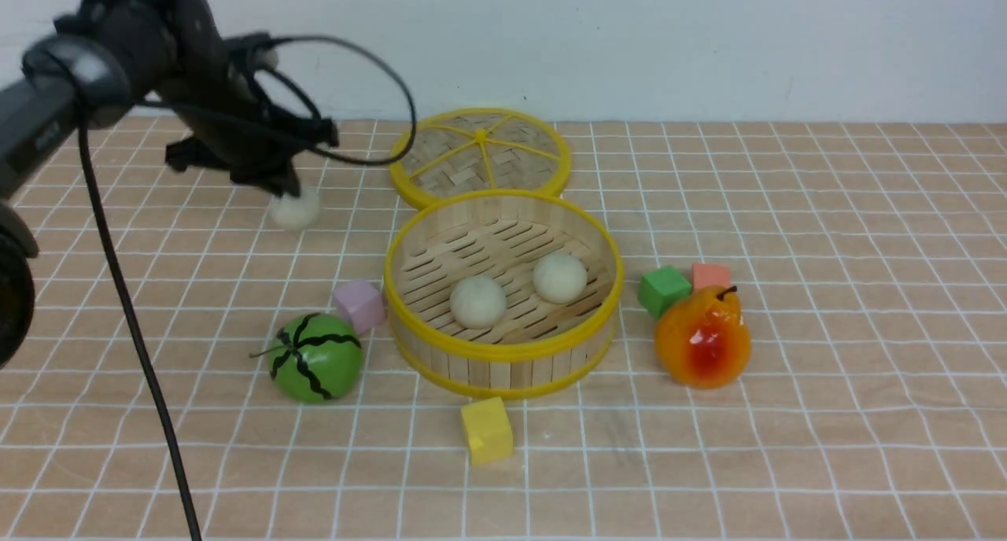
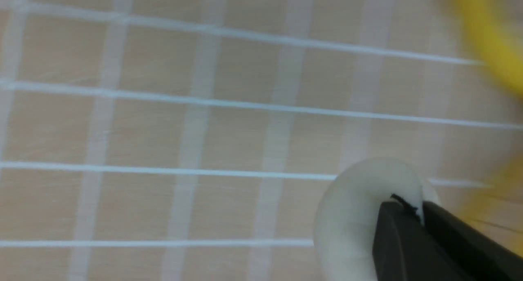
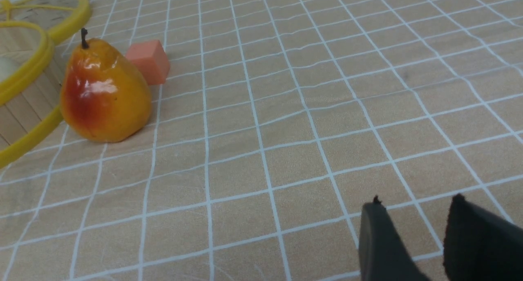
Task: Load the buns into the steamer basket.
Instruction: Use the left arm to put the steamed stuffed bun into the steamer
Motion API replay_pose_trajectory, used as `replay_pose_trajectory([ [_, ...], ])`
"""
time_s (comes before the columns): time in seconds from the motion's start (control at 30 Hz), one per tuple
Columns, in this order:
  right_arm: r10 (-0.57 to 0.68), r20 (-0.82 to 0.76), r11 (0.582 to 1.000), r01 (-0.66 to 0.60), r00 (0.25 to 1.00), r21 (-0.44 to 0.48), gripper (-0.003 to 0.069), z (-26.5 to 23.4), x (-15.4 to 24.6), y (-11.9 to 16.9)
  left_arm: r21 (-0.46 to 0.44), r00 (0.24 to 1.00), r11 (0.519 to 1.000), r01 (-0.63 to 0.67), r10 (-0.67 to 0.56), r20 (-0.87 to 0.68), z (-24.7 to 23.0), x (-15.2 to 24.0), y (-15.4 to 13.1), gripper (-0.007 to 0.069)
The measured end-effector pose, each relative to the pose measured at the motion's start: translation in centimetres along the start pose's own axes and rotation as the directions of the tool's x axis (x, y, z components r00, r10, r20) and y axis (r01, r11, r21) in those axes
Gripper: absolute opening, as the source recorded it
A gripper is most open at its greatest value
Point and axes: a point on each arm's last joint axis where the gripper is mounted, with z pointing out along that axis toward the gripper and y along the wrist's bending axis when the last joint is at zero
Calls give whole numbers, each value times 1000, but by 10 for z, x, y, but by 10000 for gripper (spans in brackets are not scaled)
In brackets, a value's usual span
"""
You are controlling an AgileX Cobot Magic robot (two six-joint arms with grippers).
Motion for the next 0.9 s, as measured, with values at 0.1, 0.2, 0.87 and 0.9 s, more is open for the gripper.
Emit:
replay_pose_trajectory([
  [0.1,0,0,1000,0,1000,0,241,0,0,0,125,995,987,-97,96,13,-19,6,-49,-12],
  [0.2,0,0,1000,0,1000,0,241,0,0,0,186,989,971,-147,151,-4,-15,18,-82,-12],
  [0.87,0,0,1000,0,1000,0,241,0,0,0,171,981,976,-134,155,-115,60,53,-105,184],
  [0.9,0,0,1000,0,1000,0,241,0,0,0,171,980,976,-135,156,-120,59,53,-105,224],
])
